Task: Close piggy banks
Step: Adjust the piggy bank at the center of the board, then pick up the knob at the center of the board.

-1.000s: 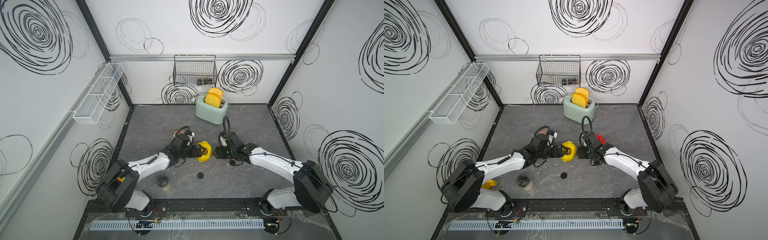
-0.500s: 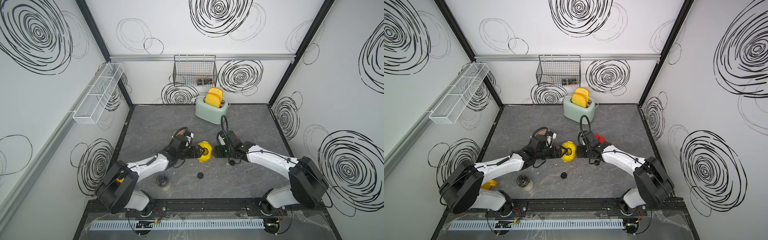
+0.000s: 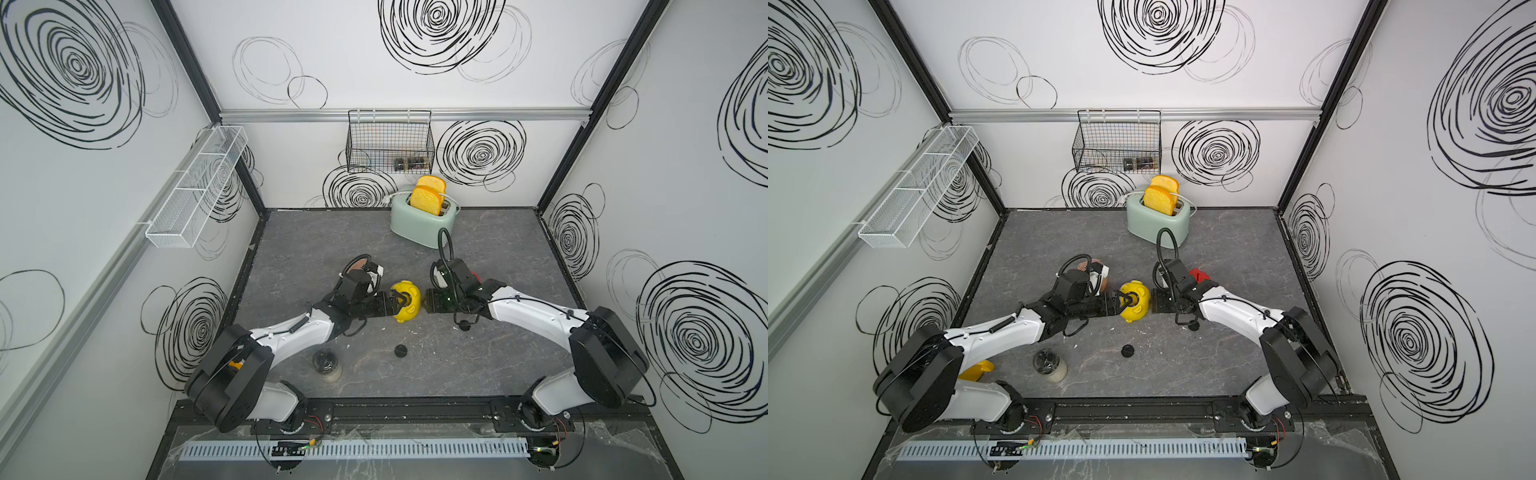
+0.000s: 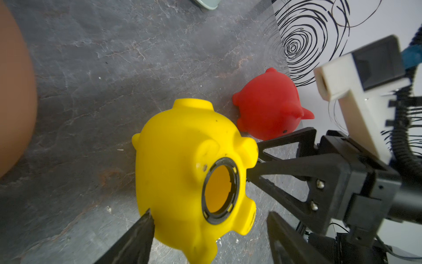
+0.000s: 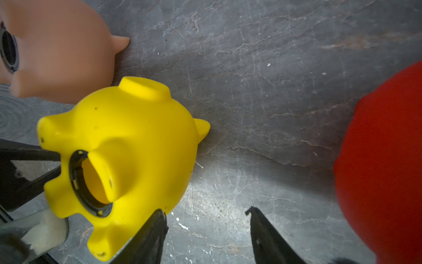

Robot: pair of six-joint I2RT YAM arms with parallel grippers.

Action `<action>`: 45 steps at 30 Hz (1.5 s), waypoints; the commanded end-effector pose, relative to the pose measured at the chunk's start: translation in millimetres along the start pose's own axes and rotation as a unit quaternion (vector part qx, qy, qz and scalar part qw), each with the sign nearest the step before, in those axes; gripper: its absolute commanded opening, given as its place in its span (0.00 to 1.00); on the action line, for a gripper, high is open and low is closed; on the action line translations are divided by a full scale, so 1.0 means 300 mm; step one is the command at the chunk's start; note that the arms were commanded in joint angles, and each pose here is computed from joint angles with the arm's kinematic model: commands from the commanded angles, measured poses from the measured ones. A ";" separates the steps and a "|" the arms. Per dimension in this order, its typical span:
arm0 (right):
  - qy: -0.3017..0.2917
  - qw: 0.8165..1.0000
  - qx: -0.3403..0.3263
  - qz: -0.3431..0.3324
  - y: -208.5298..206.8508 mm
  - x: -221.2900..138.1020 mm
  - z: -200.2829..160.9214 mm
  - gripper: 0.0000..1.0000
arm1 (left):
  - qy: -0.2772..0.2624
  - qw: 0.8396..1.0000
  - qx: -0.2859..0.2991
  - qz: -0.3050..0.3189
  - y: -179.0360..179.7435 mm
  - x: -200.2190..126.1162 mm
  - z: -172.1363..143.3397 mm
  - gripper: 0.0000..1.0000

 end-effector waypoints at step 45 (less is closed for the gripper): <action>-0.040 0.979 -0.142 0.142 0.139 -0.319 -0.172 0.46 | -0.185 0.973 0.124 0.069 -0.205 -0.570 0.139 0.84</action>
Point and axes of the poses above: each gripper's point midway between its finger pads, its own x axis out along the fingers, its own y axis along the line the jaws close on, z = x × y, the point moved 8 cm from there along -x, back along the fingers, and after that the axes turned 12 degrees about x, right-handed, at the moved point
